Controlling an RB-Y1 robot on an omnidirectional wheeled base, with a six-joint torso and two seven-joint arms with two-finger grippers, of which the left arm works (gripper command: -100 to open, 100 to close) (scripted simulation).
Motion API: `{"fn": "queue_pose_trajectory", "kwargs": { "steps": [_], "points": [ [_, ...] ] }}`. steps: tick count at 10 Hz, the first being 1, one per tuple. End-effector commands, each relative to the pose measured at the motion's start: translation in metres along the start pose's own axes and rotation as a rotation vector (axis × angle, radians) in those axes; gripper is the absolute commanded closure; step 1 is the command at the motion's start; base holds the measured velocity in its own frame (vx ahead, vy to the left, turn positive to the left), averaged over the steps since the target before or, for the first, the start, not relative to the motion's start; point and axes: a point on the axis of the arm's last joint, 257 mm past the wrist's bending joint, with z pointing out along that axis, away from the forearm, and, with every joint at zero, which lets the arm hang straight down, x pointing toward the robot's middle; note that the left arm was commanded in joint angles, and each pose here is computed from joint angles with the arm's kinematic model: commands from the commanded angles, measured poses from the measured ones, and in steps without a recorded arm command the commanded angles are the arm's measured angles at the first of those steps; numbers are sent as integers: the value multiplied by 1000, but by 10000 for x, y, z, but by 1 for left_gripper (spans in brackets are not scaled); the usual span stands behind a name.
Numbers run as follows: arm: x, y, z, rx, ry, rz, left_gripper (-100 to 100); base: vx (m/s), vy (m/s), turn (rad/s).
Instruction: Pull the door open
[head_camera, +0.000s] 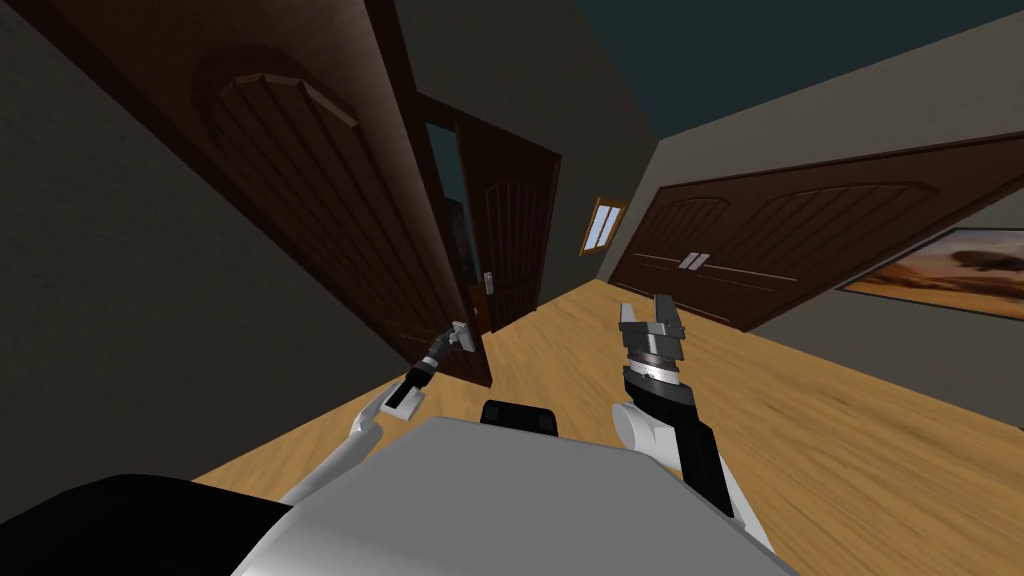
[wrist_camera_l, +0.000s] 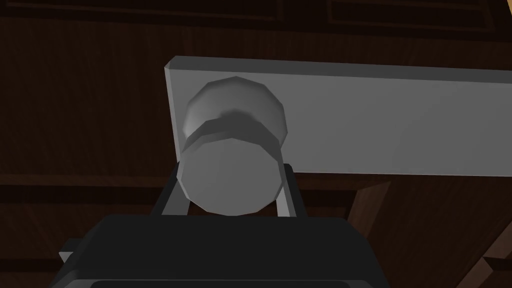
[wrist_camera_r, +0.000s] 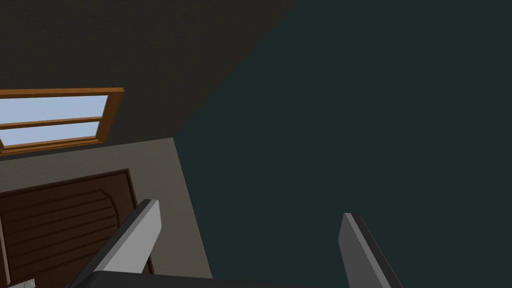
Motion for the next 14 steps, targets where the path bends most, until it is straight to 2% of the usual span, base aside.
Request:
{"fn": "queue_pose_trajectory", "kwargs": {
  "steps": [1, 2, 3, 4, 13, 14],
  "points": [
    [92, 26, -51, 2, 27, -11, 100, -199, 108, -112],
    [102, 24, -80, 2, 36, -13, 100, -177, 115, -103],
    [31, 23, -70, -2, 20, -4, 100, -81, 55, -16],
    [45, 42, -114, -5, 34, -6, 100, -143, 57, -123],
    [110, 25, -267, 3, 114, -12, 100, -199, 95, -131],
    [29, 12, -252, 2, 98, -2, 100, -68, 54, -13]
  ]
}}
